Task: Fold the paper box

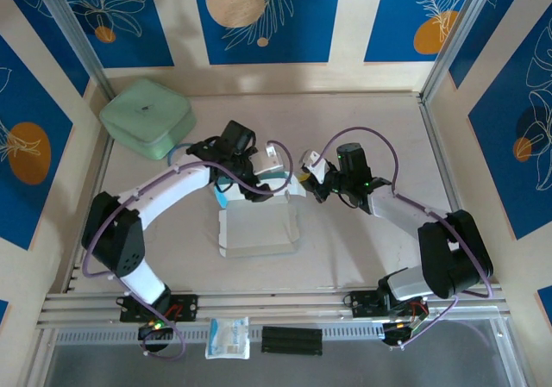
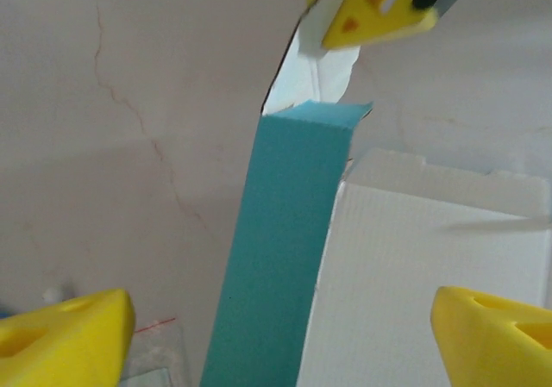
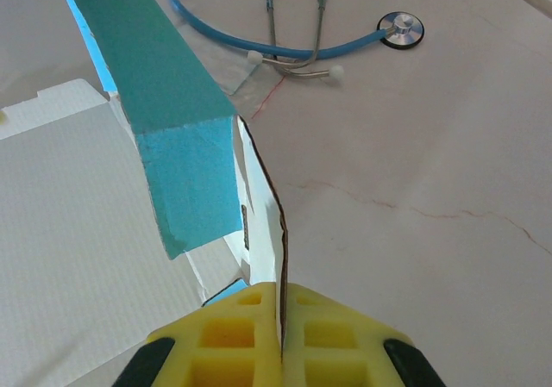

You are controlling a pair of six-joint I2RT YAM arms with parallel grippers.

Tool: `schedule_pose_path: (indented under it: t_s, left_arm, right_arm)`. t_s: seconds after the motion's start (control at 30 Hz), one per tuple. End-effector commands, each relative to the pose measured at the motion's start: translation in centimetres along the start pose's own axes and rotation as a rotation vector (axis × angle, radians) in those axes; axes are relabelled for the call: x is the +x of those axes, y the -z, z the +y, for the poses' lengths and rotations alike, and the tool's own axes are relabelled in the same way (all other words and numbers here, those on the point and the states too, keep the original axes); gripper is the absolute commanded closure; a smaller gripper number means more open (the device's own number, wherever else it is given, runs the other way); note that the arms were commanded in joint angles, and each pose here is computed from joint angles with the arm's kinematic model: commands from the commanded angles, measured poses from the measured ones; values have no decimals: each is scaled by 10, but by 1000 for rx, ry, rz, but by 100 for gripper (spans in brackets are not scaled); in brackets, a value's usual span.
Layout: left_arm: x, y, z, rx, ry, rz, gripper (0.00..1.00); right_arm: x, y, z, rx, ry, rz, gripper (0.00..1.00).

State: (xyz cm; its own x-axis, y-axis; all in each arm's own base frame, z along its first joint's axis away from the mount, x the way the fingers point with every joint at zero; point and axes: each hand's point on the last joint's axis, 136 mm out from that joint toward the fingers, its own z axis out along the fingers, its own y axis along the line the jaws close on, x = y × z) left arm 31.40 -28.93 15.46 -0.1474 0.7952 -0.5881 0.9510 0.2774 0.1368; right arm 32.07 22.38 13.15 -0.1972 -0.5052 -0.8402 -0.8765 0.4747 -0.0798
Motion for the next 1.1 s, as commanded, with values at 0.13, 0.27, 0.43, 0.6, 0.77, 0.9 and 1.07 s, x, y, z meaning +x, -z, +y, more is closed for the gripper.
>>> schedule_pose_path:
  t_s: [0.13, 0.27, 0.43, 0.6, 0.77, 0.9, 1.07]
  left_arm:
    - [24, -29, 13, -87, -19, 121, 32]
    - [30, -37, 16, -117, -15, 145, 44]
    - [27, -41, 25, -200, 11, 145, 59]
    - [29, -44, 37, -295, 59, 173, 71]
    - [32, -48, 40, -324, 93, 204, 72]
    - [31, -53, 38, -328, 95, 205, 73]
    - [29, -56, 35, -323, 73, 200, 73]
  right_arm:
    - [-12, -1, -3, -8, 36, -23, 100]
    - [-13, -1, -5, 11, 27, -26, 100]
    - [-15, -6, -11, 84, -25, -22, 100]
    - [-19, -17, -16, 192, -141, -7, 100]
    - [-24, -22, -22, 282, -277, -17, 100]
    - [-31, -29, -12, 228, -363, -45, 93]
    - [-24, -30, 17, 48, -349, -20, 76]
